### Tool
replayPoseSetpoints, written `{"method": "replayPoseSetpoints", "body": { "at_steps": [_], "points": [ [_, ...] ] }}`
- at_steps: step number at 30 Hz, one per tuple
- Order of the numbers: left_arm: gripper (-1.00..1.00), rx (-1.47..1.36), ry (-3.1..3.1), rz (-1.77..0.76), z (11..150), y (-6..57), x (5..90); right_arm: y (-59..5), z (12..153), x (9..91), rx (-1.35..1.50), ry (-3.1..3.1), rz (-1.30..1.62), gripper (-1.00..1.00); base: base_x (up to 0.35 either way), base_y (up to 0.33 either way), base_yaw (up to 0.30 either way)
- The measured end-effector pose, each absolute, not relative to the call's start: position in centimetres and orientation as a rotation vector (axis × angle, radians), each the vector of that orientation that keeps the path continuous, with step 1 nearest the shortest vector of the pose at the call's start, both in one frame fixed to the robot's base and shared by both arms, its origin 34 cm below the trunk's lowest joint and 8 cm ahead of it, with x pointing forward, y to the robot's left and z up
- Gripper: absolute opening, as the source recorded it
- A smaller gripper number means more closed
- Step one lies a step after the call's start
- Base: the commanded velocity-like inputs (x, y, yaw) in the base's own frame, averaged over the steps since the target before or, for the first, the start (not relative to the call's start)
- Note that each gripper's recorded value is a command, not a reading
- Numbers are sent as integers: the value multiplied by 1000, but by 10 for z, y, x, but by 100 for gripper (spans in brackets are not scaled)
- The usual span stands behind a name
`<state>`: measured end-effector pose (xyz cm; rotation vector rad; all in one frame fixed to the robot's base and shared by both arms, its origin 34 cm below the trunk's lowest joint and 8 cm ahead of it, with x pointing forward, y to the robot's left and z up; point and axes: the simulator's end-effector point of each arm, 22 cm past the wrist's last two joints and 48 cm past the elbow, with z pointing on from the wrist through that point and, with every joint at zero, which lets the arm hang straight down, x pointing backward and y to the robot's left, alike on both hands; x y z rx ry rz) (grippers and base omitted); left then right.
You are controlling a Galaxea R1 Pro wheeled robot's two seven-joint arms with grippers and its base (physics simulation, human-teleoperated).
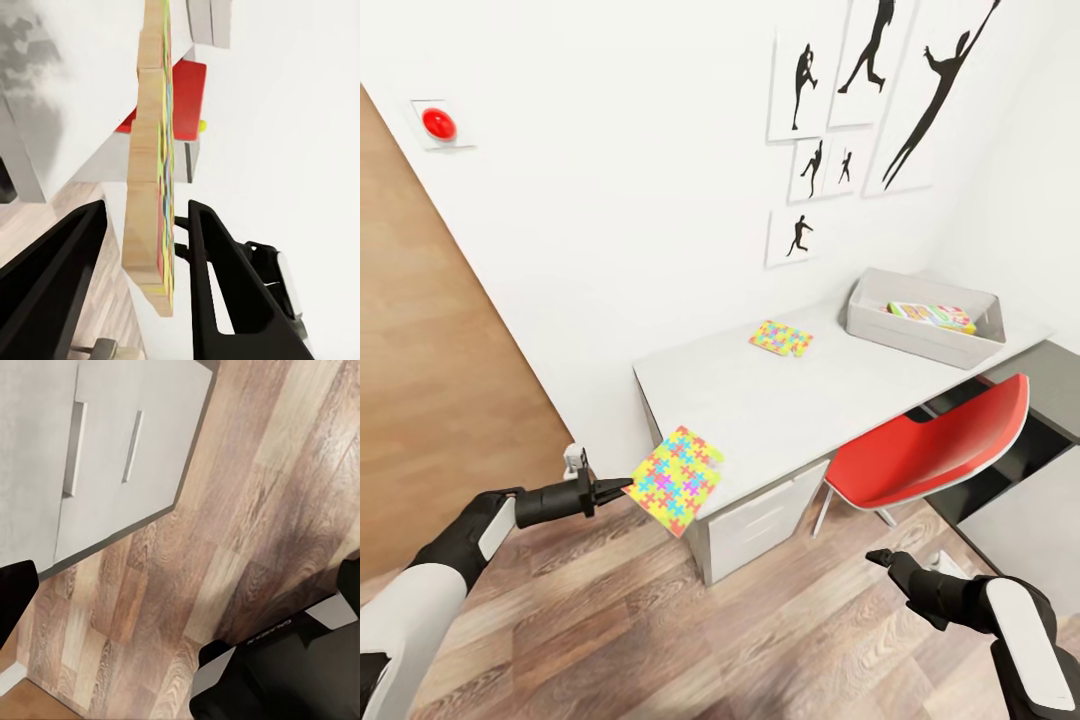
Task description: Put all the toys in the child's room - the three board games (two on the bed and one on the table), the two jigsaw puzzles on the table, and the tennis ball on the table - inside the toy box on the table in the child's room.
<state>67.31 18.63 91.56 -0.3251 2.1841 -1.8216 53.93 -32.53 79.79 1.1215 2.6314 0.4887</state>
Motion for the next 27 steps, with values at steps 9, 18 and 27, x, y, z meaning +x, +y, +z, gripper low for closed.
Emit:
{"method": "replayPoseSetpoints", "body": {
  "at_steps": [9,18,27],
  "points": [
    [-100,-312,2176,-1815,923,188,674,-324,804,542,1114,2621,498,100,-88,0,0],
    [-100,-296,2166,-1812,932,187,675,-322,811,545,1106,2606,507,100,-56,0,0],
    [-100,-282,2156,-1808,941,188,676,-321,817,548,1097,2595,516,100,-2,0,0]
  ]
}}
